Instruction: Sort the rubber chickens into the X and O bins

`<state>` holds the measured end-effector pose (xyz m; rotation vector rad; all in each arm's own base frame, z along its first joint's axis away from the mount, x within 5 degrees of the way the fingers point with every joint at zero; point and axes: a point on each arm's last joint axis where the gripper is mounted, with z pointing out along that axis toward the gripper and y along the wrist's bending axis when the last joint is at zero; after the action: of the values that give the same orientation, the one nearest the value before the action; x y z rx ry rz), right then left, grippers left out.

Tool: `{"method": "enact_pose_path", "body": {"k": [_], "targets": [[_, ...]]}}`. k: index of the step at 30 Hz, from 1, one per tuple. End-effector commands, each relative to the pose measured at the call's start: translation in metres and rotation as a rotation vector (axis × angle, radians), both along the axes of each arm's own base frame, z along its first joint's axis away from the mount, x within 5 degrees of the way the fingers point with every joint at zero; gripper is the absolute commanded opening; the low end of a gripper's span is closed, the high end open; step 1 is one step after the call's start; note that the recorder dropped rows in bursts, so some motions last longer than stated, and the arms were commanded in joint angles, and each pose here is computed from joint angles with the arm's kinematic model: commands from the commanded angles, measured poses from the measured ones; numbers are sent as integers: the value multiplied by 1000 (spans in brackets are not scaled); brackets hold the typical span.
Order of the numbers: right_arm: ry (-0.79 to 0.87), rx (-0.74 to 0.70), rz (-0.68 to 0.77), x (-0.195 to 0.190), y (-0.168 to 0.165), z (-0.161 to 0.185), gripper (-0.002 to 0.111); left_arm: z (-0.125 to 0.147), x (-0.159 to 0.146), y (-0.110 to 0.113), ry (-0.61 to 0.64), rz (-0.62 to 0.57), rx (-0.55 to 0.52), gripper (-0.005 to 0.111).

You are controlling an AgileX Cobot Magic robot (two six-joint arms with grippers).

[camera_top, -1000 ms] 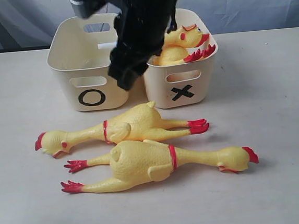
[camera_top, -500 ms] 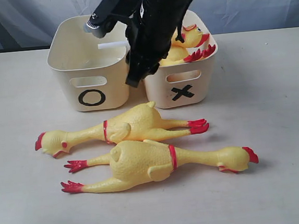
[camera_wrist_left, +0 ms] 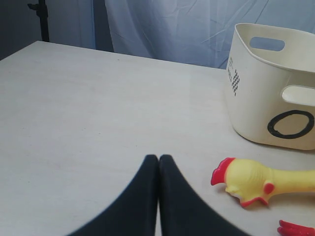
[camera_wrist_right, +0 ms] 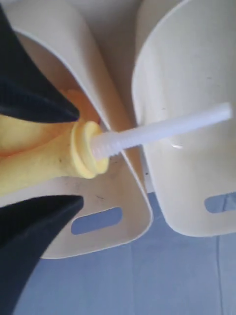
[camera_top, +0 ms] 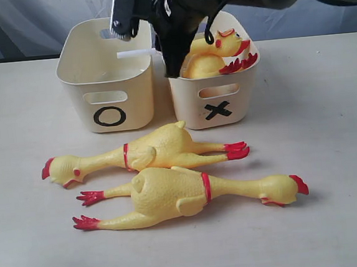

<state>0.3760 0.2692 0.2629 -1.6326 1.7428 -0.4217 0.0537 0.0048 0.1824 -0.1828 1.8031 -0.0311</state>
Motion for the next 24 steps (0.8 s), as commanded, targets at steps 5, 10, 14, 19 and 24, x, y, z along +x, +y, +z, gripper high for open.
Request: {"method": "enact_pose_path", "body": {"k": [5, 10, 14, 19, 24], "targets": [[-46, -199, 0, 17, -9, -30, 66, 2, 0, 0, -15, -5, -5, 0], [-42, -241, -3, 27, -14, -48, 66, 2, 0, 0, -15, -5, -8, 0], [-44, -262, 3, 36, -18, -62, 62, 2, 0, 0, -15, -5, -8, 0], [-135, -93, -129, 47, -16, -63, 1, 2, 0, 0, -15, -5, -8, 0], [-246, 107, -264, 48, -20, -28, 1, 2, 0, 0, -15, -5, -8, 0]]}}
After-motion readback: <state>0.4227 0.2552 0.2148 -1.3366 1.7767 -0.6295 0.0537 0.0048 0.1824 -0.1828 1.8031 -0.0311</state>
